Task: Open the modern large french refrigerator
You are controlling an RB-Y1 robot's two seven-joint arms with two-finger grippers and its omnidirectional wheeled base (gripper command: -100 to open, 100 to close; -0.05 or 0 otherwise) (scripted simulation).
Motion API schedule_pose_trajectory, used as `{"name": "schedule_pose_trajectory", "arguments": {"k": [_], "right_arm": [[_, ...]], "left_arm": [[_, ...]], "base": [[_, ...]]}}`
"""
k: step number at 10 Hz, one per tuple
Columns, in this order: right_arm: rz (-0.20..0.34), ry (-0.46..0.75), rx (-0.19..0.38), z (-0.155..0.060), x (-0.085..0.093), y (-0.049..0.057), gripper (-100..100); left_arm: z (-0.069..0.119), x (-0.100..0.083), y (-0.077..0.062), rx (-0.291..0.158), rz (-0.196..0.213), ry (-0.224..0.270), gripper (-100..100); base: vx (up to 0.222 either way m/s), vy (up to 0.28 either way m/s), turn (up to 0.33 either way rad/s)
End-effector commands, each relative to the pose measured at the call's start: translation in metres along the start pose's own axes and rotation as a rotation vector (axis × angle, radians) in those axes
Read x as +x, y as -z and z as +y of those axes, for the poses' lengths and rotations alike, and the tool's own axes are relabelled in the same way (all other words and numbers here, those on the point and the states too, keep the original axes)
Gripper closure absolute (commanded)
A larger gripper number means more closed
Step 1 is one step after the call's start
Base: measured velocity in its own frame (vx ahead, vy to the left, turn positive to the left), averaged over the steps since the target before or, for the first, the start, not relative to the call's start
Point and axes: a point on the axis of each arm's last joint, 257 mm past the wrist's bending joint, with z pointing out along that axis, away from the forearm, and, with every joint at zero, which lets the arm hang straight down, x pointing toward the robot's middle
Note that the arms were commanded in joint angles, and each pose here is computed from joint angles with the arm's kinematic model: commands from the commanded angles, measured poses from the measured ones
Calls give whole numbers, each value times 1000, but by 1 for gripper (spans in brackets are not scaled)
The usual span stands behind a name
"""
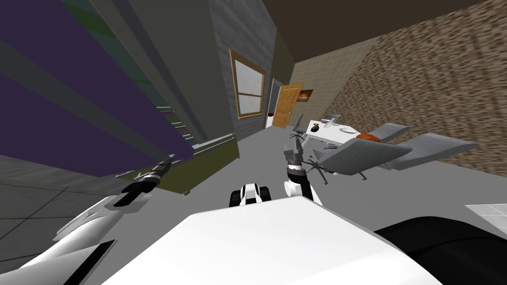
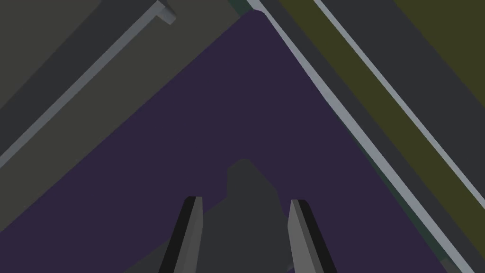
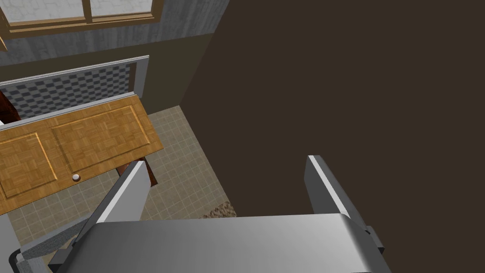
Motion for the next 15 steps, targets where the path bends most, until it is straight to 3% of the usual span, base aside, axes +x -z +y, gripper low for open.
{"name": "schedule_pose_trajectory", "arguments": {"k": [1,2,7,8,9,10,11,15], "right_arm": [[0,0,0,0,0,0,0],[0,0,0,0,0,0,0],[0,0,0,0,0,0,0],[0,0,0,0,0,0,0],[0,0,0,0,0,0,0],[0,0,0,0,0,0,0],[0,0,0,0,0,0,0],[0,0,0,0,0,0,0]], "left_arm": [[-21,8,2,67,51,-11,100],[-21,8,2,67,51,-11,100],[-52,45,13,178,192,-18,100],[-45,49,11,158,185,-15,100],[-60,67,20,217,250,-24,100],[-50,64,23,196,246,-24,100],[-59,67,21,216,250,-24,100],[-91,96,39,335,369,-39,100]], "base": [[-226,150,-51],[-195,124,-38],[-226,148,-34],[-107,72,-12],[-106,109,47],[-145,192,-7],[-80,140,-12],[-103,189,7]]}}
